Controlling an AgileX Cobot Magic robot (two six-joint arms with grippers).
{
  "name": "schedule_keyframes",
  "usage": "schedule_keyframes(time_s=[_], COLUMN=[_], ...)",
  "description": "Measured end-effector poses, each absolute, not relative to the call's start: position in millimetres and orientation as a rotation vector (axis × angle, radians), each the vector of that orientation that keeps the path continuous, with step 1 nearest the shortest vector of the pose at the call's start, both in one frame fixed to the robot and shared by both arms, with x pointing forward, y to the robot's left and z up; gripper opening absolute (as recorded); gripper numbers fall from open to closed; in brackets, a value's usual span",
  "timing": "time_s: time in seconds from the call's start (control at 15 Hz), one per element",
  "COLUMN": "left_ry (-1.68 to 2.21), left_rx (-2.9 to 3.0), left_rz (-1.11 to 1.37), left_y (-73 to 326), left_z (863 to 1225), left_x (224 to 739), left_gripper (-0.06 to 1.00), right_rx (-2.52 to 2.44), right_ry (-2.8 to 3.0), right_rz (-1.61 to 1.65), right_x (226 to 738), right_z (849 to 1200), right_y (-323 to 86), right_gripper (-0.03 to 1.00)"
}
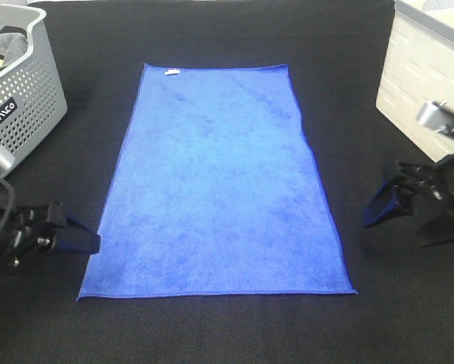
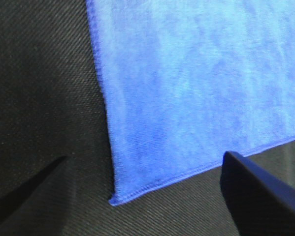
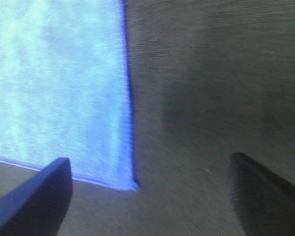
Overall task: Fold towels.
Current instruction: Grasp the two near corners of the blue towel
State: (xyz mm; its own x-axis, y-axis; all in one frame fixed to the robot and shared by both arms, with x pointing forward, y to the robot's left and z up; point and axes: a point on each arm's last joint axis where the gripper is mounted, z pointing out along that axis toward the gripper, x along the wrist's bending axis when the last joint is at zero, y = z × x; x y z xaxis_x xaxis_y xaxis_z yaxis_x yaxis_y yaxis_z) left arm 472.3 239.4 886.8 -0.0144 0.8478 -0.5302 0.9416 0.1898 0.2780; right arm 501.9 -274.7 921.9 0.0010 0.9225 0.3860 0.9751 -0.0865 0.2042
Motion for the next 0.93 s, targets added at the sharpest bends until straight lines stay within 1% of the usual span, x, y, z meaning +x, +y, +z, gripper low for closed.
schedule_keyframes(time_s=[0.2, 0.47, 0.6, 0.8, 0.93], left_ry=[1.865, 1.889, 1.874, 1.808, 1.787], left_rx=[1.683, 1.688, 1.681, 1.734, 1.752], left_rz=[-0.203, -0.256, -0.290, -0.302, -0.323], left_y=[238, 237, 234, 217, 203], left_z=[878, 864, 861, 859, 858], left_x=[481, 487, 491, 500, 506], left_gripper=[0.75, 0.75, 0.74, 0.74, 0.72], right_rx=[-2.031, -1.934, -1.990, -2.014, -1.988], right_ry=[-2.063, -2.155, -2.129, -2.075, -2.019], right_rz=[-0.674, -0.610, -0.615, -0.610, -0.615], right_x=[507, 506, 509, 514, 521], right_z=[904, 885, 880, 873, 869], right_y=[-264, -234, -234, -233, -228], right_gripper=[0.77, 0.76, 0.74, 0.70, 0.67])
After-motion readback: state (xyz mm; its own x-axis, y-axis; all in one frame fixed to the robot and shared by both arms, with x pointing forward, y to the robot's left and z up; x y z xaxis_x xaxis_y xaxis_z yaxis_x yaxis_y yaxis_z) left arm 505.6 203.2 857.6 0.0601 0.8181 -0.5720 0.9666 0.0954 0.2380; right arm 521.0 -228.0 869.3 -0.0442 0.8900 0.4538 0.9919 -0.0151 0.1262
